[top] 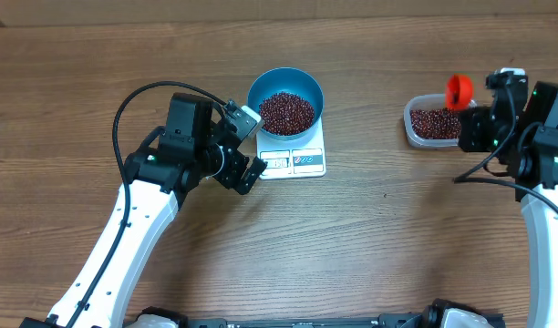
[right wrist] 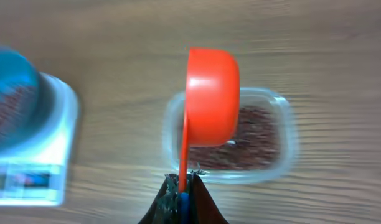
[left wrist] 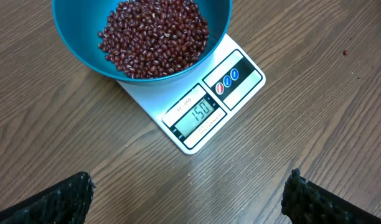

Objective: Scoop item into bowl and weigh 150g on scale
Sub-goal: 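Move the red scoop right back over the clear bean tub, then lower the red scoop into the bean tub and set it down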

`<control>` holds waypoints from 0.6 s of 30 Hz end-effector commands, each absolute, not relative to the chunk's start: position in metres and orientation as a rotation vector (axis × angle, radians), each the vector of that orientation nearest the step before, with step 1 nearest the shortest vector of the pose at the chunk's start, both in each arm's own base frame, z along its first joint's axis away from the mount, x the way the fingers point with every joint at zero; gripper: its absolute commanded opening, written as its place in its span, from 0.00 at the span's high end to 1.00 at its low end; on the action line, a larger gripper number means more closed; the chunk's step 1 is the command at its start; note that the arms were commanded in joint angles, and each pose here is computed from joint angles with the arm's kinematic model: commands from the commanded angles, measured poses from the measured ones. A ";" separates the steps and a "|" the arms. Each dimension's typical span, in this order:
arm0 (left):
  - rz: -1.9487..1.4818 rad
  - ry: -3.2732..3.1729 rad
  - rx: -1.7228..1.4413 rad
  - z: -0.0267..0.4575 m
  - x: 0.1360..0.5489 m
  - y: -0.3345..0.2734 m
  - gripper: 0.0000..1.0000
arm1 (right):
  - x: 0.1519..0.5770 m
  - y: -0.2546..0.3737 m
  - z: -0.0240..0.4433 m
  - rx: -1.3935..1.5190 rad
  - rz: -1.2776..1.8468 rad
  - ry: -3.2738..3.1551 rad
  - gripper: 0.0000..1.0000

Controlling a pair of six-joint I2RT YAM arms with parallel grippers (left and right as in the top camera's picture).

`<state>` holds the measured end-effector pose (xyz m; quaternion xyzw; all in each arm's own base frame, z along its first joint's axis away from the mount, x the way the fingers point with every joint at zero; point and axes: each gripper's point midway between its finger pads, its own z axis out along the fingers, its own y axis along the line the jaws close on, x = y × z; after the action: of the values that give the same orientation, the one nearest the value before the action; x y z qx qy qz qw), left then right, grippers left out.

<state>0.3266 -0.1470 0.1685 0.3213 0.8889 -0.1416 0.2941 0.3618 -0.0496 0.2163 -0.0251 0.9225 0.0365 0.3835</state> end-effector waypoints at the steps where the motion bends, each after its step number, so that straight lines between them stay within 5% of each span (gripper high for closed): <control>1: -0.392 2.335 0.889 0.174 0.323 -0.152 0.00 | 0.361 -0.078 0.228 -0.290 -0.228 2.335 0.96; 18: -0.392 2.335 0.889 0.174 0.323 -0.152 0.00 | 0.361 -0.088 0.229 -0.436 -0.372 2.326 0.96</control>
<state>0.3266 -0.1470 0.1685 0.3213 0.8889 -0.1416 0.2941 0.3574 -0.0875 0.2133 -0.1626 0.9138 -0.1348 0.3469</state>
